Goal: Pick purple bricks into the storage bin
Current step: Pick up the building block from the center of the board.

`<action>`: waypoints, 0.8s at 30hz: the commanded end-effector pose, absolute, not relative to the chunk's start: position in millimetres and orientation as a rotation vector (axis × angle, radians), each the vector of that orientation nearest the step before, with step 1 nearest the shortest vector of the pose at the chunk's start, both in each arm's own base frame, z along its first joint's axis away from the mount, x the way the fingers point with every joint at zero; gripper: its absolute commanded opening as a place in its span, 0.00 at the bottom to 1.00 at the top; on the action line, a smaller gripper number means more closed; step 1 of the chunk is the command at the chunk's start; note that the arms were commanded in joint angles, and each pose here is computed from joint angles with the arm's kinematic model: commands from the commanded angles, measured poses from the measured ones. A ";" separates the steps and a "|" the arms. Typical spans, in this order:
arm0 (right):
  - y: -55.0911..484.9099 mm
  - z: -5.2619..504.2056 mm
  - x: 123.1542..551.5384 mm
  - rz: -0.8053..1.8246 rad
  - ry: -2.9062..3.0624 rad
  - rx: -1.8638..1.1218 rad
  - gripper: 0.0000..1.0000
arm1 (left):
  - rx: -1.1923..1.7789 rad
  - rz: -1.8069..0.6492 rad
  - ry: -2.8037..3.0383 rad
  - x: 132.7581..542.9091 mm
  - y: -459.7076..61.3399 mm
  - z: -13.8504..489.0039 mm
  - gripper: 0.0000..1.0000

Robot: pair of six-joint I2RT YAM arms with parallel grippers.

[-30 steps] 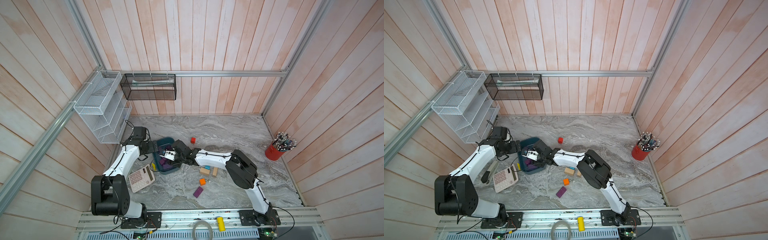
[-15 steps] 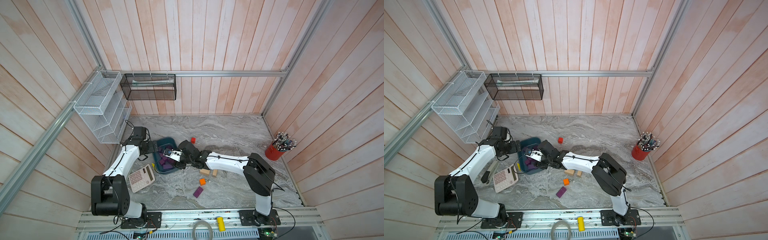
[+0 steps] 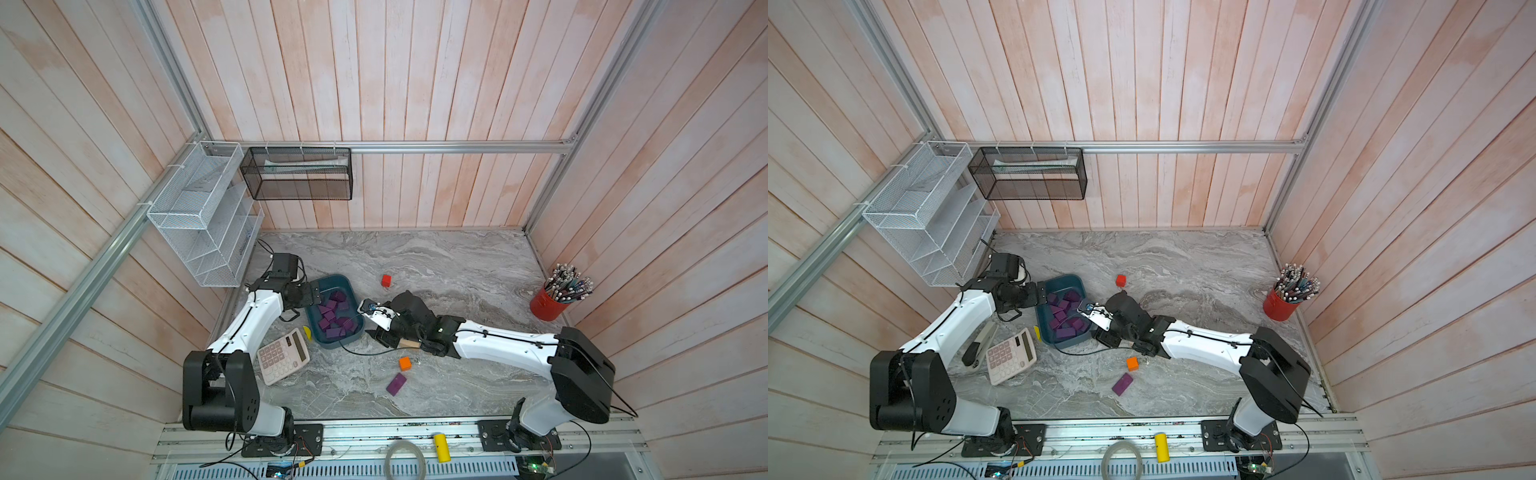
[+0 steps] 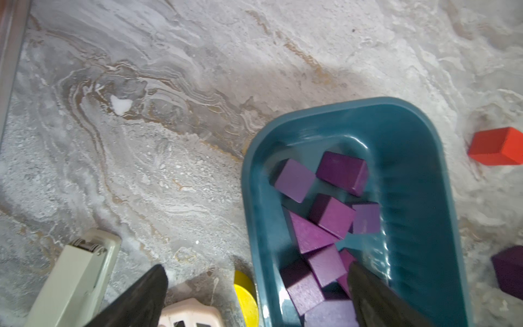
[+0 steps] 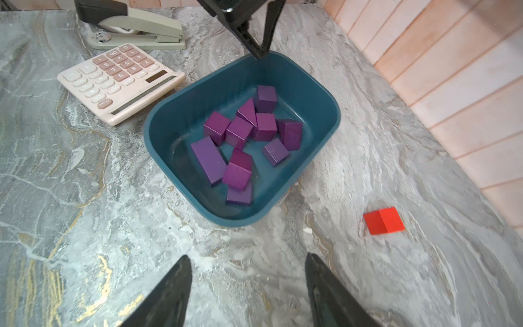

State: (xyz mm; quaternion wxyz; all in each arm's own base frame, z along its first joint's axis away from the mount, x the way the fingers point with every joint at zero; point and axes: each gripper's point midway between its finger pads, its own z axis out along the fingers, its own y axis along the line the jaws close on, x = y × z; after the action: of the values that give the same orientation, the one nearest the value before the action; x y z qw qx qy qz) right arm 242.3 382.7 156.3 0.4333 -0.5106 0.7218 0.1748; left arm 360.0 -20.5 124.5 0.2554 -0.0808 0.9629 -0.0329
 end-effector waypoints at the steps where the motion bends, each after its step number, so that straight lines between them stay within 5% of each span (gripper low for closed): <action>1: 359.6 170.5 260.4 0.439 1.851 -1.072 0.66 | -0.136 -0.137 2.559 359.2 -34.9 143.1 1.00; 24: 172.9 123.7 338.0 0.340 2.322 0.035 0.62 | 0.248 -0.274 2.582 323.1 -178.6 169.0 0.99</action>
State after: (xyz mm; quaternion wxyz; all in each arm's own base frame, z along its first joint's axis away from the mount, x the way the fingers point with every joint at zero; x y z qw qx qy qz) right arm 346.3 186.4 132.0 0.4131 -0.0370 0.9008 0.1283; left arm 326.2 -164.1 166.2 0.2719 0.0987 0.9513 -0.1068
